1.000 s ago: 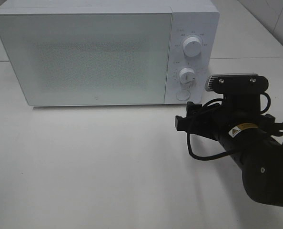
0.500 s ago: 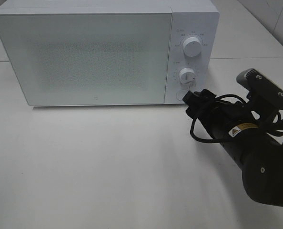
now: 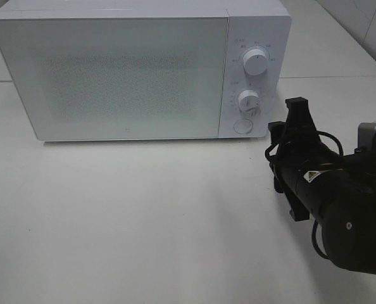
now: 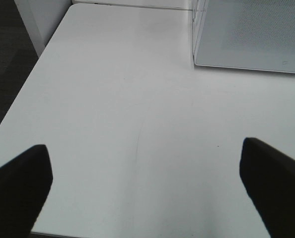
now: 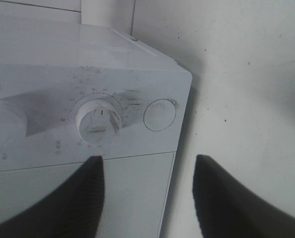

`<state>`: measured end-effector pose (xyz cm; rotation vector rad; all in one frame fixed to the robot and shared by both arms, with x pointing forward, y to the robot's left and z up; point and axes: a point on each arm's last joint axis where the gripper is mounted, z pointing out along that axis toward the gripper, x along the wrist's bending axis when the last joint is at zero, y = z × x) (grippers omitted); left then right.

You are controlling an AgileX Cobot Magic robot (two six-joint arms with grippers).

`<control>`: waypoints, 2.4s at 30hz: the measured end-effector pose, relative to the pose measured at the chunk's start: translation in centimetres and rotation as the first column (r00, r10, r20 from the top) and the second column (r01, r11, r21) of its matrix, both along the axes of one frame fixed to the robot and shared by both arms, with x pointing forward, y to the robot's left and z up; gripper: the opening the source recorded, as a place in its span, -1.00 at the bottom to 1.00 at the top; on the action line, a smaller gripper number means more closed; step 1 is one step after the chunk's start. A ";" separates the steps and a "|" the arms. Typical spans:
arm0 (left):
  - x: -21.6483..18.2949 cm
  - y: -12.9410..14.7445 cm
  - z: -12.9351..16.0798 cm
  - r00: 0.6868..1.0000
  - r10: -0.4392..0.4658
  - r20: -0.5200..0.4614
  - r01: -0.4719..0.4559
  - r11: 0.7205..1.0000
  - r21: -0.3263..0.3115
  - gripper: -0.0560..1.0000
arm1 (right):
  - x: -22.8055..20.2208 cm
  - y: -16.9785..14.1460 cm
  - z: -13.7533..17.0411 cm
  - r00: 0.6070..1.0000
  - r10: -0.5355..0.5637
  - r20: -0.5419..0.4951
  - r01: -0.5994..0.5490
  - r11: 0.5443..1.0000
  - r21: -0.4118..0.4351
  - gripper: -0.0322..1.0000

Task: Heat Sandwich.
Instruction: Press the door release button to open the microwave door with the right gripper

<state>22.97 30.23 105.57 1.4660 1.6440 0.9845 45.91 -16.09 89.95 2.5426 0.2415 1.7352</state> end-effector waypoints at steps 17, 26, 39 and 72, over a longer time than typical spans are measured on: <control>0.0 0.0 0.0 1.000 0.000 0.000 0.000 1.000 0.000 0.94 | -0.2 0.1 -0.4 0.998 -0.014 -0.056 0.018 0.998 0.066 -0.92; 0.0 0.0 0.0 1.000 0.000 0.000 0.000 1.000 0.000 0.94 | 1.2 0.6 -1.3 0.995 -0.036 -0.090 0.045 0.995 0.093 -0.92; 0.0 0.0 0.0 1.000 0.000 0.000 0.000 1.000 0.000 0.94 | 5.7 1.0 -2.2 0.993 -0.056 -0.101 0.068 0.990 0.121 -0.92; 0.0 0.0 0.0 1.000 0.000 0.000 0.000 1.000 0.000 0.94 | 12.0 1.9 -5.2 0.983 -0.082 -0.162 0.111 0.976 0.185 -0.92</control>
